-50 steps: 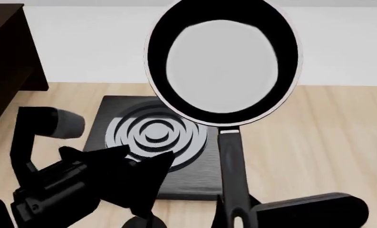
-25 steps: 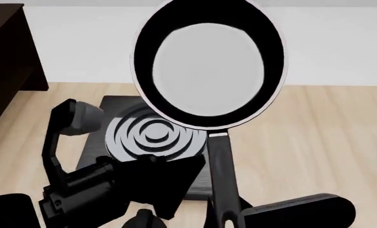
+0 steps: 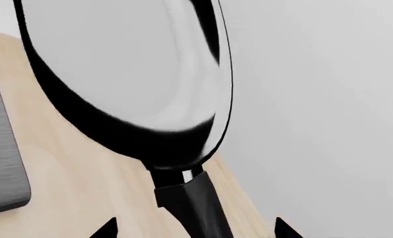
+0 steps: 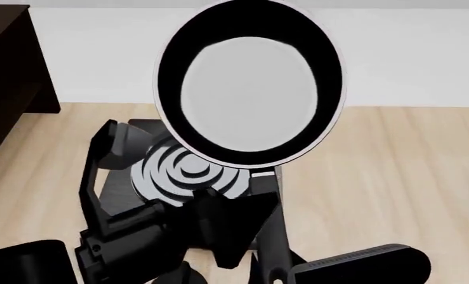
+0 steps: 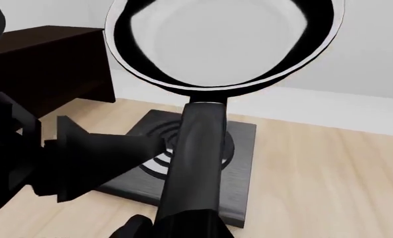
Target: Put the frying pan on the cabinet shelf.
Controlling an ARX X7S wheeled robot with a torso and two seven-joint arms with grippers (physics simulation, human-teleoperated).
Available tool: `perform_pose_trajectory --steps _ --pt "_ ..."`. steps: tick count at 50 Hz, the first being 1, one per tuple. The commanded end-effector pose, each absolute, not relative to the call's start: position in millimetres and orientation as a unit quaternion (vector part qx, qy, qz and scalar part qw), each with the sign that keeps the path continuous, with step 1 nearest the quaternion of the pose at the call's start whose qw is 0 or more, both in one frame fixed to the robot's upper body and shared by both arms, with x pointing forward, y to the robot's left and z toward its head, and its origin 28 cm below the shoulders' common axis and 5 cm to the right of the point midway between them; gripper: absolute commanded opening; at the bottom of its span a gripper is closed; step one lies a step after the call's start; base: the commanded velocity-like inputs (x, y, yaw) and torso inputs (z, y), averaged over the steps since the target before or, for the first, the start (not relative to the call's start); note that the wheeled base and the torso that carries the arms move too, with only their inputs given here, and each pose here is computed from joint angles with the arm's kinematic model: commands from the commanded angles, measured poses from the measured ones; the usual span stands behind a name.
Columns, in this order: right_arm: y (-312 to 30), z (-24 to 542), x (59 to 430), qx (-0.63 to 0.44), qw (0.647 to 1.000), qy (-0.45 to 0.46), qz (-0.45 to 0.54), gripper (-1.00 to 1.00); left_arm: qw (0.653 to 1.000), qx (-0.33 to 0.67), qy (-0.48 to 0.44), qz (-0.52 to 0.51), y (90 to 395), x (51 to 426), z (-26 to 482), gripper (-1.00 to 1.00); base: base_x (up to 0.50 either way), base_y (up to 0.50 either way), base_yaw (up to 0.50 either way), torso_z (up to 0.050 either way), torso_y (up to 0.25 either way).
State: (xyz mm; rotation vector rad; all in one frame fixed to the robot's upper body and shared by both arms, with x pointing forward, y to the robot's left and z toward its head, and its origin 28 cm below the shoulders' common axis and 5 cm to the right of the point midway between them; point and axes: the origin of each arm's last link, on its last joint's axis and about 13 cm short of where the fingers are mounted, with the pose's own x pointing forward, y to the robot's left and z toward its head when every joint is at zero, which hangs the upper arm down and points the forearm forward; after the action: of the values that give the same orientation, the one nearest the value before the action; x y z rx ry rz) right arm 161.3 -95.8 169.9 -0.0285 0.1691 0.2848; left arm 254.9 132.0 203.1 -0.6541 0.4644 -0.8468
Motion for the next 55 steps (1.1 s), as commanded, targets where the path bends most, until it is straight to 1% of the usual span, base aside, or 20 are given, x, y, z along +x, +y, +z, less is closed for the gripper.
perform_pose_trajectory --steps 1,12,35,36,55 --pt "-98.4 177.1 163.3 -0.017 0.991 0.054 0.119 -1.00 0.823 -0.323 0.237 -0.402 125.5 255.1 195.5 1.00 0.00 0.00 0.00 0.000 0.000" --pt "-97.5 174.3 164.5 -0.021 0.990 0.055 0.125 -1.00 0.809 -0.332 0.259 -0.409 117.7 263.1 190.5 1.00 0.00 0.00 0.00 0.001 0.002" --pt "-98.3 171.2 164.9 -0.022 0.990 0.061 0.126 -1.00 0.810 -0.337 0.260 -0.404 112.3 271.1 190.7 1.00 0.00 0.00 0.00 0.000 0.001" --pt "-98.4 170.8 165.1 -0.023 0.990 0.061 0.126 -1.00 0.810 -0.337 0.260 -0.404 112.4 271.2 190.8 -1.00 0.00 0.00 0.00 0.000 0.010" --pt "-97.7 171.0 165.1 -0.023 0.990 0.062 0.127 -1.00 0.820 -0.339 0.246 -0.389 118.5 274.5 194.1 -1.00 0.00 0.00 0.00 0.001 0.002"
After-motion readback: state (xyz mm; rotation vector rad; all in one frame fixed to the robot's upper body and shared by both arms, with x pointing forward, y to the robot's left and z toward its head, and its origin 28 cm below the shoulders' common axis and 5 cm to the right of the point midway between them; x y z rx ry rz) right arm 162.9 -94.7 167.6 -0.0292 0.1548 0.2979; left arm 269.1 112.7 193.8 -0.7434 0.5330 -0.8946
